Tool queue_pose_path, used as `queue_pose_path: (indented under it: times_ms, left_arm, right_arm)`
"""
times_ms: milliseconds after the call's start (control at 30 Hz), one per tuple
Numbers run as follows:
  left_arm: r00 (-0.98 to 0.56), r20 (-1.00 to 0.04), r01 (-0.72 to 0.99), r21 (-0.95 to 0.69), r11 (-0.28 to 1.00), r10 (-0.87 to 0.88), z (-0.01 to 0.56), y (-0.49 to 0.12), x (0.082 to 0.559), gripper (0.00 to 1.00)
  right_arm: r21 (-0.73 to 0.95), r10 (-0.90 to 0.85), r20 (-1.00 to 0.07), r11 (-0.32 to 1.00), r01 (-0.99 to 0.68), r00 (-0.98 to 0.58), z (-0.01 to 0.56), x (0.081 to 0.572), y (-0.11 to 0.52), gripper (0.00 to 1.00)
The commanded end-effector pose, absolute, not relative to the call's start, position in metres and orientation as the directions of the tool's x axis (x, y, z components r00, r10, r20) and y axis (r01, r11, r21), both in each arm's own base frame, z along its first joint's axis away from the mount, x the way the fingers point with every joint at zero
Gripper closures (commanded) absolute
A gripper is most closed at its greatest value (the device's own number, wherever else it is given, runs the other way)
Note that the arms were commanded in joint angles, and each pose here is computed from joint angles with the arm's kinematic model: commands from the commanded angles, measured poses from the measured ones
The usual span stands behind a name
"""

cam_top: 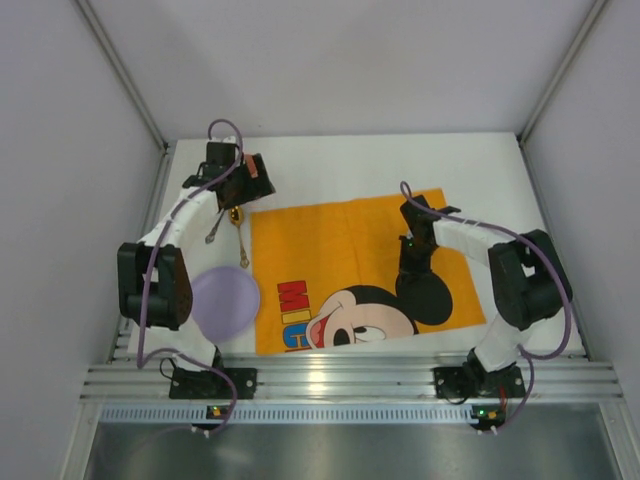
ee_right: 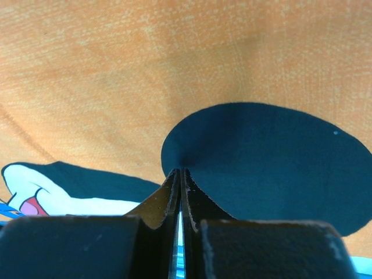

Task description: Set the dinner table for one person

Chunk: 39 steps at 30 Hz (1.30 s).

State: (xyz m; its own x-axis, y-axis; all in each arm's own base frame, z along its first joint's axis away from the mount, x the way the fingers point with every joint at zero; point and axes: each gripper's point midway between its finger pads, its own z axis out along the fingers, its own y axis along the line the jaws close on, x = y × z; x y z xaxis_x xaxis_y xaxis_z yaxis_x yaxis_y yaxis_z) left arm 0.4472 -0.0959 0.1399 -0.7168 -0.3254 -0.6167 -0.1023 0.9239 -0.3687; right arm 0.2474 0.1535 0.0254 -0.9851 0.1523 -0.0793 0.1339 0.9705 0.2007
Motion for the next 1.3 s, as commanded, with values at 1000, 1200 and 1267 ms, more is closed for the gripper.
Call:
queue_pose_path:
  times_ms: [1000,1200,1267]
  left_arm:
    - [-0.641,-0.696,-0.156,-0.295,0.943,-0.324,0.254,-0.089,0.336,0.01]
    - [-0.638,-0.698,-0.176,-0.279,0.944,-0.325,0.253,-0.081,0.324,0.01]
    - [-0.638,-0.698,-0.178,-0.276,0.944,-0.325,0.254,-0.080,0.323,0.01]
  right_arm:
    - [0.544,-0.042,-0.186,0.828,-0.138,-0.982,0.009,0.376,0.379,1.00]
    - [0.529,-0.006,-0.201,0.841,-0.113,-0.980,0.007,0.404,0.365,1.00]
    - [0.533,-0.002,-0.209,0.838,-0.116,-0.978,0.012,0.412,0.364,1.00]
